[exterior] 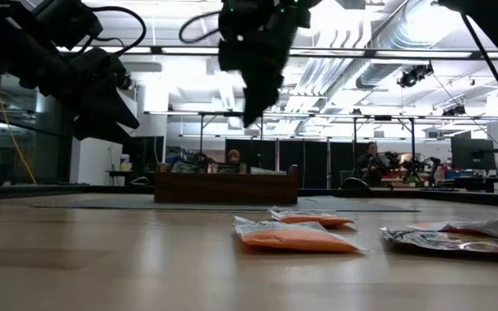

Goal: Pick & Place Tea
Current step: Put the orange tea bag into the right section of the wooden organizer

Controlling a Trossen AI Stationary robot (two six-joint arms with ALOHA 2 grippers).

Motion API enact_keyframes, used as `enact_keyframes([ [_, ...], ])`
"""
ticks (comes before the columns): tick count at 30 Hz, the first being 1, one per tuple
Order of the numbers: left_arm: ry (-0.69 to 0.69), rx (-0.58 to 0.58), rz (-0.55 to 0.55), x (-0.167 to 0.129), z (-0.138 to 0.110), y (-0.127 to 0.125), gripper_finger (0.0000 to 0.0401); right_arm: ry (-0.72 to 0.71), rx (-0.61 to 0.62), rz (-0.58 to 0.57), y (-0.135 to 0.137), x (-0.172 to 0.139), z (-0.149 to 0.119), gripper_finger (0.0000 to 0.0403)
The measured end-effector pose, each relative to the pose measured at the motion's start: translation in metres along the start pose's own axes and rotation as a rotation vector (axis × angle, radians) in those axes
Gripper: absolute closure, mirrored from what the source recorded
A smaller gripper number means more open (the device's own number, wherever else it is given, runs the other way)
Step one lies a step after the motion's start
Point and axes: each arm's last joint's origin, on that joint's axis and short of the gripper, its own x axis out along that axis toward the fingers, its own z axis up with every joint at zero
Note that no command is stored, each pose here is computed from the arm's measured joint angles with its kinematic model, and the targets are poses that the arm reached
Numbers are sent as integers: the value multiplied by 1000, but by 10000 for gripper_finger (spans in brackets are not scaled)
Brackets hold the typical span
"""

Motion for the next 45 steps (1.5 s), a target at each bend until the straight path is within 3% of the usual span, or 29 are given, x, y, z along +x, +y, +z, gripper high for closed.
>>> enact_keyframes([
  [4,-3,0,6,0,0,0,130,108,14,97,16,19,-20,269],
  [9,-6,0,14,0,0,0,130,152,42,136,39,34,-45,269],
  [16,-9,0,18,0,0,1,130,79,34,182,79,40,-69,269],
  [25,-6,-12,14,0,0,0,130,13,-29,171,126,72,-96,269],
  [32,-5,-14,12,0,0,0,130,-2,66,179,135,85,-108,269],
  [45,5,-13,-8,0,0,0,130,-8,97,178,133,85,-108,269],
])
